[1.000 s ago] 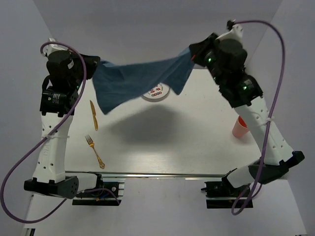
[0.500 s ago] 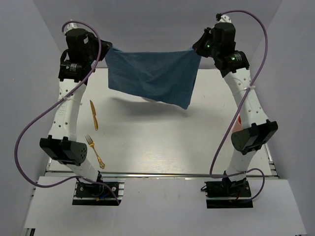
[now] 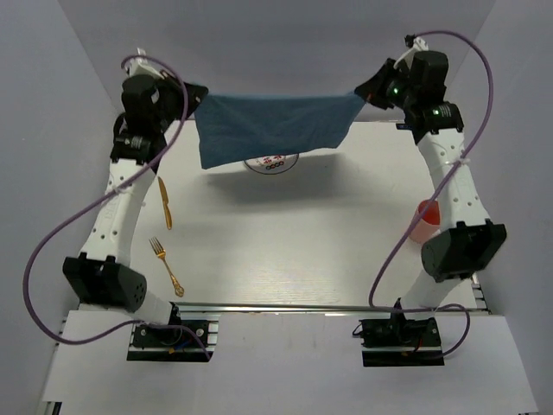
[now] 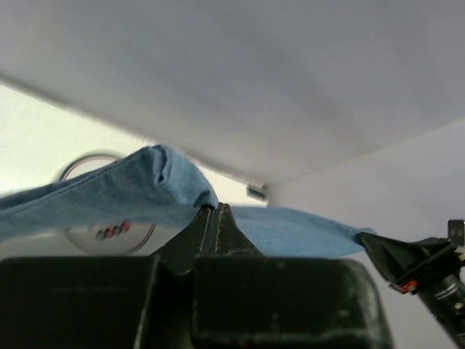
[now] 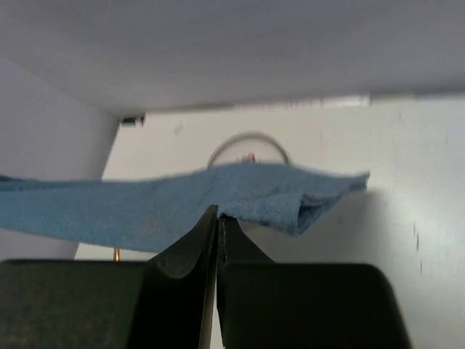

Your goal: Set the dinner table for one person

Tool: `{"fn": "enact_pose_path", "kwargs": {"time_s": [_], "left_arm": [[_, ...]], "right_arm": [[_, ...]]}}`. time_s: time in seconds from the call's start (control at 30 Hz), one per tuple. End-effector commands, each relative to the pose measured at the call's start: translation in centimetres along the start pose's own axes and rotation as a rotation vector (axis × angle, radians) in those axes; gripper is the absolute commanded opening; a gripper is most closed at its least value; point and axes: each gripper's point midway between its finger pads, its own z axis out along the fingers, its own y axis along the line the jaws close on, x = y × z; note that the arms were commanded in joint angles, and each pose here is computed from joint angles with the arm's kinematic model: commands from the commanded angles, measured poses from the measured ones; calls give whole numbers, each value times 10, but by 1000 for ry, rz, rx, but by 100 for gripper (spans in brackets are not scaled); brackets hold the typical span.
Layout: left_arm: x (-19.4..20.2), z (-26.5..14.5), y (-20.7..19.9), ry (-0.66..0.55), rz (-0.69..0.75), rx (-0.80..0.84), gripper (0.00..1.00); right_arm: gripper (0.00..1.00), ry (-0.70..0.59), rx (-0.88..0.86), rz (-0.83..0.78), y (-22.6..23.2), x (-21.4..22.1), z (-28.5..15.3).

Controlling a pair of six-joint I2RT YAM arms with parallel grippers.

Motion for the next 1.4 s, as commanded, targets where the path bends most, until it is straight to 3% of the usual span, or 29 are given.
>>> {"fn": "enact_pose_path", "kwargs": {"time_s": [0.0,0.03,0.07,0.13,0.17,0.2,0.27,0.3,0.33,0.37,0.47,0.6,0.7,0.77,0.8,0.83,0.87,1.0,1.03,1.1,1.2,1.37], "left_arm": [[-6,-58,-20,-110,65,118,0],[33,-57,19,-38,47,68,0],[45,-65,27,-18,45,74,0],[62,-94,39,1,42,65,0],[102,-101,75,94,24,4,5],[104,-125,72,80,26,22,21],[145,-151,103,171,18,-9,23],[141,-176,92,135,36,47,54],[149,-187,94,148,44,62,97],[163,-198,106,188,41,31,98],[164,-226,114,168,64,-12,98],[155,-215,132,156,61,-145,98],[165,-179,138,253,34,-181,98],[177,-143,143,326,-6,-187,98],[182,-130,146,355,-23,-192,98],[186,-116,146,379,-34,-177,98],[205,-96,168,450,-63,-237,98],[229,-45,172,541,-76,-221,98],[232,-39,178,547,-74,-241,98],[251,-29,192,603,-70,-294,98],[273,-28,220,652,-72,-397,98],[319,-54,256,743,-88,-545,98]], "right_arm": [[0,-17,-91,-37,19,14,-46],[0,83,-37,15,-12,70,-41],[0,21,-68,1,0,65,-66],[0,49,-49,60,-12,102,-82],[2,84,-58,79,-17,139,-103],[12,76,-71,95,-17,150,-113],[21,74,-81,106,-20,183,-143],[30,55,-81,106,-21,186,-151],[65,44,-68,106,-23,190,-158],[89,23,-74,93,-19,188,-168],[89,64,-79,87,-15,193,-174],[89,126,-94,123,-19,208,-154],[89,185,-95,132,-24,217,-119],[89,320,-16,113,-45,245,-78],[89,315,-25,81,-36,229,-58],[89,419,41,91,-55,259,-33],[89,446,59,75,-58,265,-21],[89,519,202,4,-84,288,33],[89,498,215,-22,-82,276,47],[89,616,286,-38,-98,309,54],[89,660,307,-25,-103,331,55],[89,711,331,72,-125,385,20]]}}
